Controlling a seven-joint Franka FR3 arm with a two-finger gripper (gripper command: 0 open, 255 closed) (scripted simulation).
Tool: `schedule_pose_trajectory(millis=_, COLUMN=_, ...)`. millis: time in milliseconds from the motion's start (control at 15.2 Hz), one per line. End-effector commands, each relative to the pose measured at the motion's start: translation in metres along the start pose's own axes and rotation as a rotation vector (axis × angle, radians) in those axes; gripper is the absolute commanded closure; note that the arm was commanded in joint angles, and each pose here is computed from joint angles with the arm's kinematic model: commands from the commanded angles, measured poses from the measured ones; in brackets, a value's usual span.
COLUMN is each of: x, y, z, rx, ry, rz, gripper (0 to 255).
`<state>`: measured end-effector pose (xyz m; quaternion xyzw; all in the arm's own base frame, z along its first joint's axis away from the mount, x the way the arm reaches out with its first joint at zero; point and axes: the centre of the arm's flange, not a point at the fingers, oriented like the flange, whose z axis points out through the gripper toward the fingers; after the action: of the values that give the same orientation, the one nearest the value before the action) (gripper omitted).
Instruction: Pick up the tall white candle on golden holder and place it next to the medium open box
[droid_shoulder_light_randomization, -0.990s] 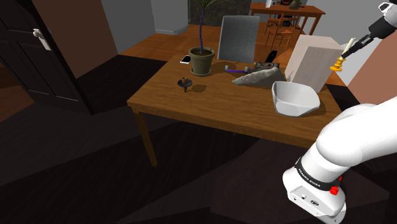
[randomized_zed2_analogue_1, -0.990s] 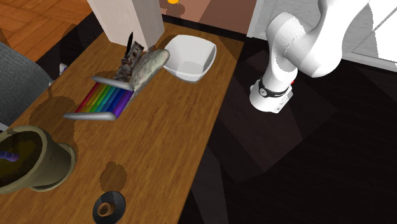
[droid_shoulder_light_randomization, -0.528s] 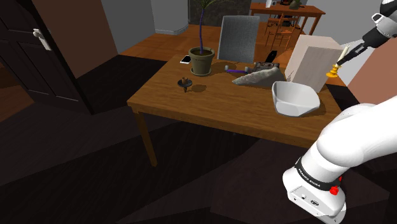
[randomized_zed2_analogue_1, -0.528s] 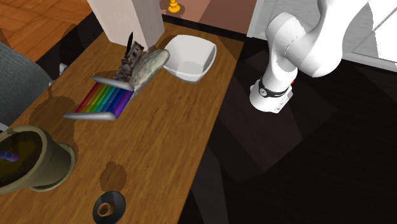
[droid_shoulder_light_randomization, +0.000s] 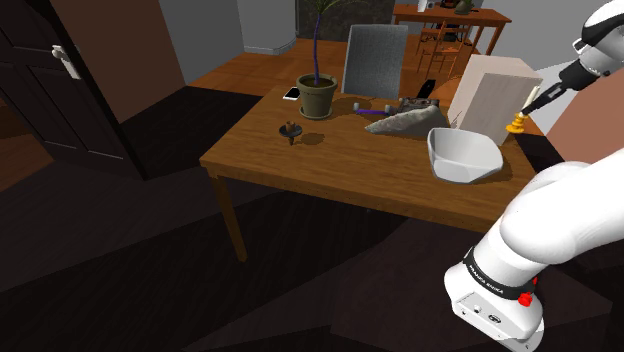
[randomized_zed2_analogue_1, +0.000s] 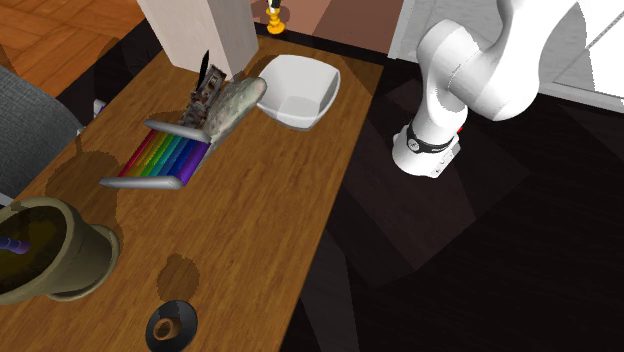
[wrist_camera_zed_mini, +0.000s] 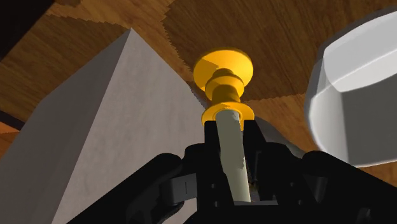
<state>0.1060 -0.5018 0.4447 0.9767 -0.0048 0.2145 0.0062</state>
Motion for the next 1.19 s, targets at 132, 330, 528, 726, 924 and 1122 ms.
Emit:
schedule_pose_trajectory(millis=132, x=-0.009, y=0.0, z=0.019, rx=0.0, ry=0.0, rz=0.0, gripper=255)
schedule_pose_trajectory(millis=330, x=-0.016, y=0.0, z=0.034, rx=0.0, ry=0.0, rz=0.0, gripper=255)
schedule_pose_trajectory(millis=528, x=-0.023, y=0.0, z=0.048, rx=0.0, ry=0.0, rz=0.0, gripper=255)
schedule_pose_trajectory(millis=726, x=-0.029, y=0.0, z=0.062, rx=0.0, ry=0.0, rz=0.0, gripper=255)
schedule_pose_trajectory(millis=924, x=-0.036, y=0.0, z=0.077, rx=0.0, ry=0.0, rz=0.0, gripper=255)
schedule_pose_trajectory(millis=1122, x=-0.042, y=-0.001, z=0.091, rx=0.0, ry=0.0, rz=0.0, gripper=255)
